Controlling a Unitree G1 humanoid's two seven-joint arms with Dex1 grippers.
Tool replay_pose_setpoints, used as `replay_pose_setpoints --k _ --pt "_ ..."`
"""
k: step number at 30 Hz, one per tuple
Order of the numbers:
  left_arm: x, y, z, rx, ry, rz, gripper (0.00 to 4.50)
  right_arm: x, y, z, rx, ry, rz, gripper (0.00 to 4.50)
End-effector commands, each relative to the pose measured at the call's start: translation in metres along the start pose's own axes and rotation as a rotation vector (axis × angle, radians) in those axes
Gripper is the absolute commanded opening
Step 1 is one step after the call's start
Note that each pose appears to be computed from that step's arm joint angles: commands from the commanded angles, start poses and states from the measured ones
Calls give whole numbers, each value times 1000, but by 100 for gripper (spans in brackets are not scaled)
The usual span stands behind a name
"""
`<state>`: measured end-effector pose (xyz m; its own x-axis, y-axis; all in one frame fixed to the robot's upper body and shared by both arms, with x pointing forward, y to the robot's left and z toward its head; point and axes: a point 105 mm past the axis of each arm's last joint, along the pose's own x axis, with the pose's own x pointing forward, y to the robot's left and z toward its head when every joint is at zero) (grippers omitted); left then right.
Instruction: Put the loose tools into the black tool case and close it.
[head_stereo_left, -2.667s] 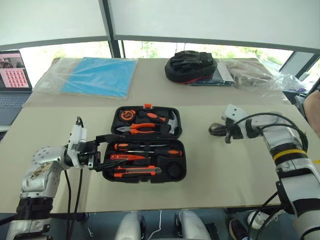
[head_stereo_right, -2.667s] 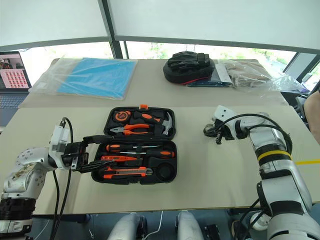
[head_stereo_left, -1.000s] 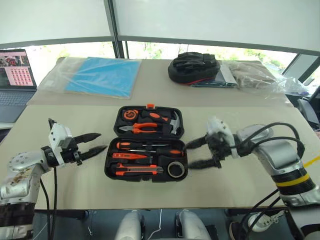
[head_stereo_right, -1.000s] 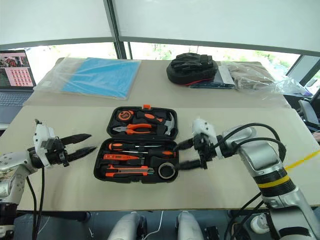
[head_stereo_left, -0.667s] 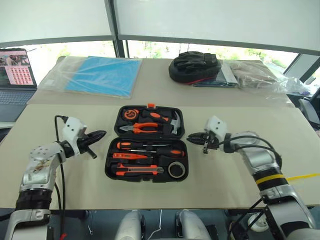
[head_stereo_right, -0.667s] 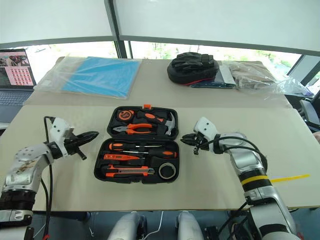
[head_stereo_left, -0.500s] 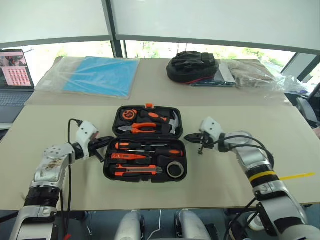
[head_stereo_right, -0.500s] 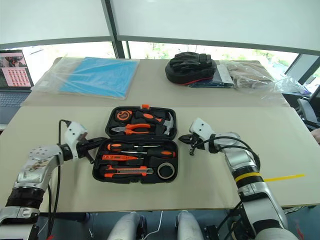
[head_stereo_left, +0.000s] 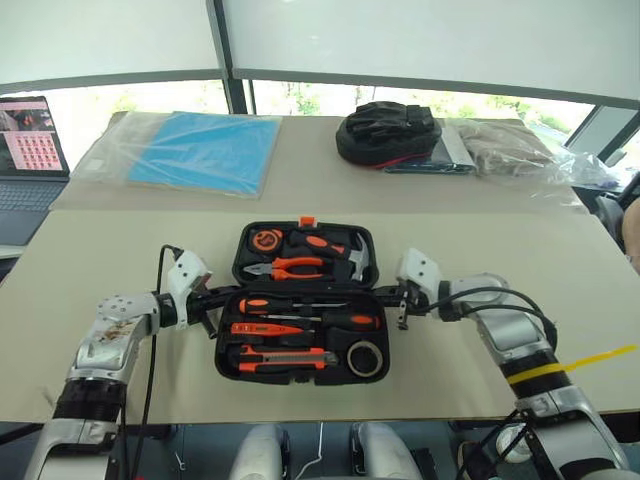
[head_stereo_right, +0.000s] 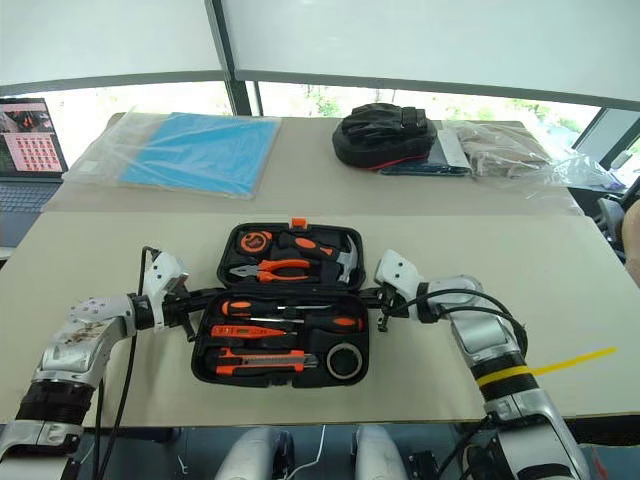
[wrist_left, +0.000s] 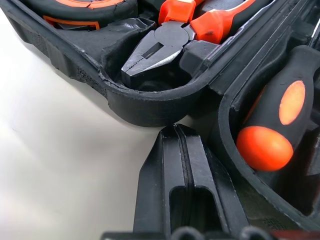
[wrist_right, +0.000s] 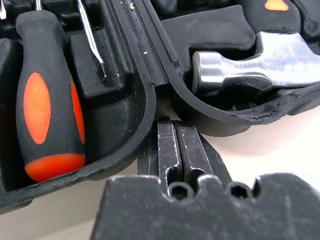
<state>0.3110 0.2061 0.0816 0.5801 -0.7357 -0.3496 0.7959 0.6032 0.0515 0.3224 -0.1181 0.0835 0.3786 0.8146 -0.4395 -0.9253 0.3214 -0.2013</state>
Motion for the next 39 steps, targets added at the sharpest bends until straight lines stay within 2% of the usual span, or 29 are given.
replay_pose_setpoints --k 1,4,6,8,10,12,14,16,18,23,26,35,36,38,39 --pt "-1 -4 3 34 -10 0 0 -6 2 8 -20 -30 -18 1" --pt "-9 4 -1 -16 20 42 0 -17 -5 6 -5 -25 -53 1" --pt "-18 3 -8 -82 102 42 52 -28 -4 4 46 -4 -42 0" --pt "-33 2 -5 -128 148 18 107 -43 -7 5 65 11 -43 58" --pt "-43 8 6 -162 144 42 182 -53 -9 17 146 -21 -41 116" --pt "-50 13 22 -221 123 50 258 -58 -9 30 194 -32 -35 189" --pt "-53 18 34 -247 130 84 328 -59 -13 32 260 23 -69 250" --pt "-47 24 56 -287 84 96 399 -53 -22 51 367 30 -82 327" --pt "-39 31 66 -336 81 132 400 -46 -29 63 455 49 -101 384" --pt "-22 33 65 -369 138 193 400 -31 -49 61 616 147 -219 384" --pt "-14 37 55 -364 195 253 400 -22 -54 46 690 250 -277 384" --pt "-7 26 48 -406 239 229 400 -11 -46 23 733 401 -297 384" --pt "-7 26 47 -406 246 230 400 -11 -47 21 735 413 -310 360" --pt "-7 25 43 -393 266 228 348 -11 -49 17 754 435 -333 323" --pt "-7 24 42 -389 272 224 330 -12 -50 14 751 448 -343 285"
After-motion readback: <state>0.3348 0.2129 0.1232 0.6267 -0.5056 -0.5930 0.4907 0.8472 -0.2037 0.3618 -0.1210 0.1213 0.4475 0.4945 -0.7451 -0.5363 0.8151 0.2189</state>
